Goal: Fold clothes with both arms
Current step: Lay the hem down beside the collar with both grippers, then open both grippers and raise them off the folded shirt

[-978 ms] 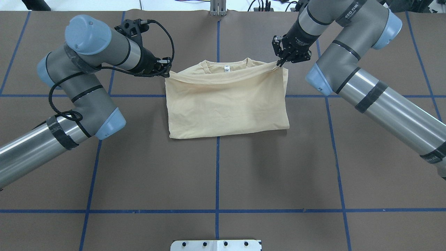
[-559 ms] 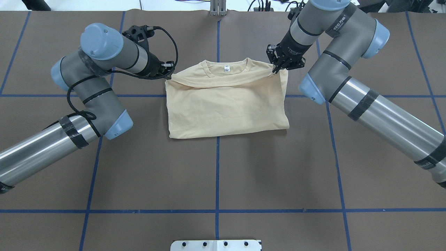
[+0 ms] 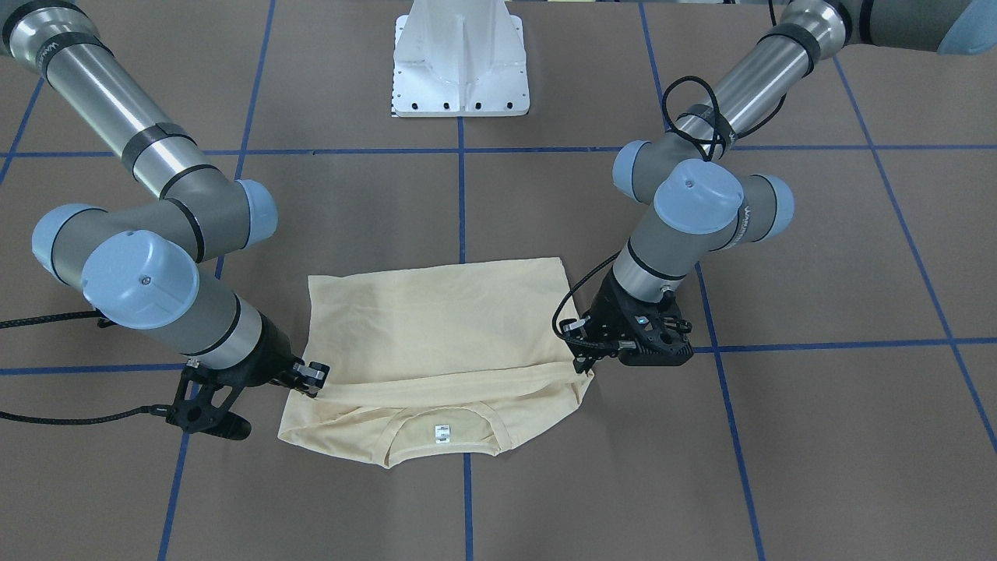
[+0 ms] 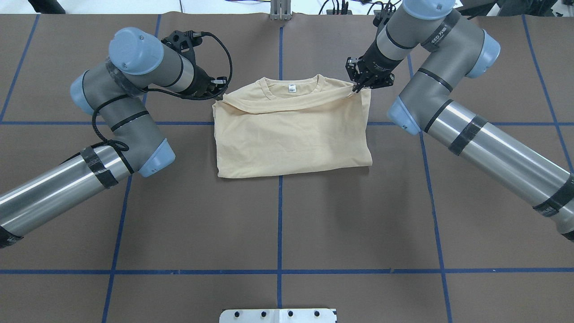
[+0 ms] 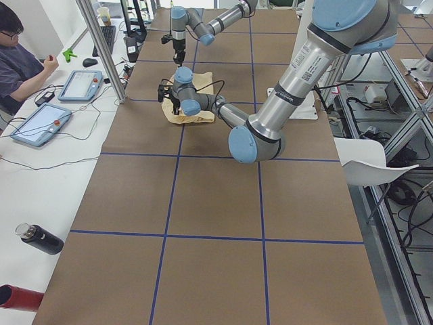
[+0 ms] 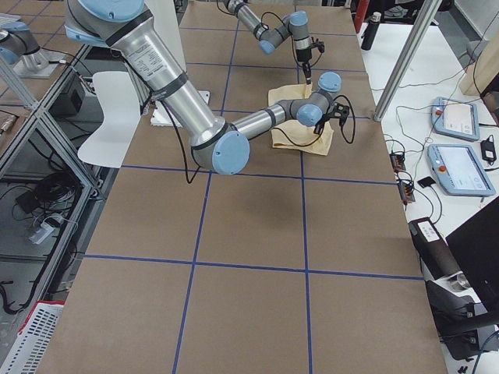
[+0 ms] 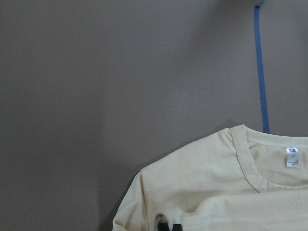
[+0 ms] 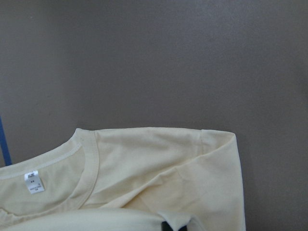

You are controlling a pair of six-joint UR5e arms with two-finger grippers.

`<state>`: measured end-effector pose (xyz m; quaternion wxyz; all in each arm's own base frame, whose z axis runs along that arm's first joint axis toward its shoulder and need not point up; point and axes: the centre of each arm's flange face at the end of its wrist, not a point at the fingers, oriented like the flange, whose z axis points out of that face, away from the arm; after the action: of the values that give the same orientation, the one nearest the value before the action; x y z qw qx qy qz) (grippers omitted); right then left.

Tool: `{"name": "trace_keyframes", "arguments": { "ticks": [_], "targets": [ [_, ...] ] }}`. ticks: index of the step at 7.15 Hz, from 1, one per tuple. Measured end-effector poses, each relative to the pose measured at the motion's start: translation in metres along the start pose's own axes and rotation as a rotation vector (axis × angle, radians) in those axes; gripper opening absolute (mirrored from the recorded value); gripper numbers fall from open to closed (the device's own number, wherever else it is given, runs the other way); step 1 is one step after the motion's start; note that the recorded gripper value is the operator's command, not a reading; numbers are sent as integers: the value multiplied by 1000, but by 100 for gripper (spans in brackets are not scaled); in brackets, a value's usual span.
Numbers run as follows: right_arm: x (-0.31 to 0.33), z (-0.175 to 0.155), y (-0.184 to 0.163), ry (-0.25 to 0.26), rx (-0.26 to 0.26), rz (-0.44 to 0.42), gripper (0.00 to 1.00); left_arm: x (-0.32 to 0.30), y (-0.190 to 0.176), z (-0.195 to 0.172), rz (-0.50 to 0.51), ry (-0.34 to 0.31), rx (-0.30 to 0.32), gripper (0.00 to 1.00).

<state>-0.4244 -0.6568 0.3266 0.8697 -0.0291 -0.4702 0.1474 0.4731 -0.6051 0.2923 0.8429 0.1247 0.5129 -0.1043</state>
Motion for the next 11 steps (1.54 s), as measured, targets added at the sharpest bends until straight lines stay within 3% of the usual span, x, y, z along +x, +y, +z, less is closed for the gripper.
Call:
{"name": "trace_keyframes", "arguments": {
  "ticks": [6,7,8,11],
  "targets": [
    [7,0,-9,5,12,9,0,-8,-13,-3,-11,-12,13,0],
    [6,-1,-9,1,15,6,69,-6,-13,-3,-9,-9,14,76],
    [6,-2,-9,-4,19,2,100,-5,-13,-4,-9,-6,15,100],
    [1,-4,-12,-3,59,-5,100,-1,-14,-8,-5,5,21,100]
  ]
}}
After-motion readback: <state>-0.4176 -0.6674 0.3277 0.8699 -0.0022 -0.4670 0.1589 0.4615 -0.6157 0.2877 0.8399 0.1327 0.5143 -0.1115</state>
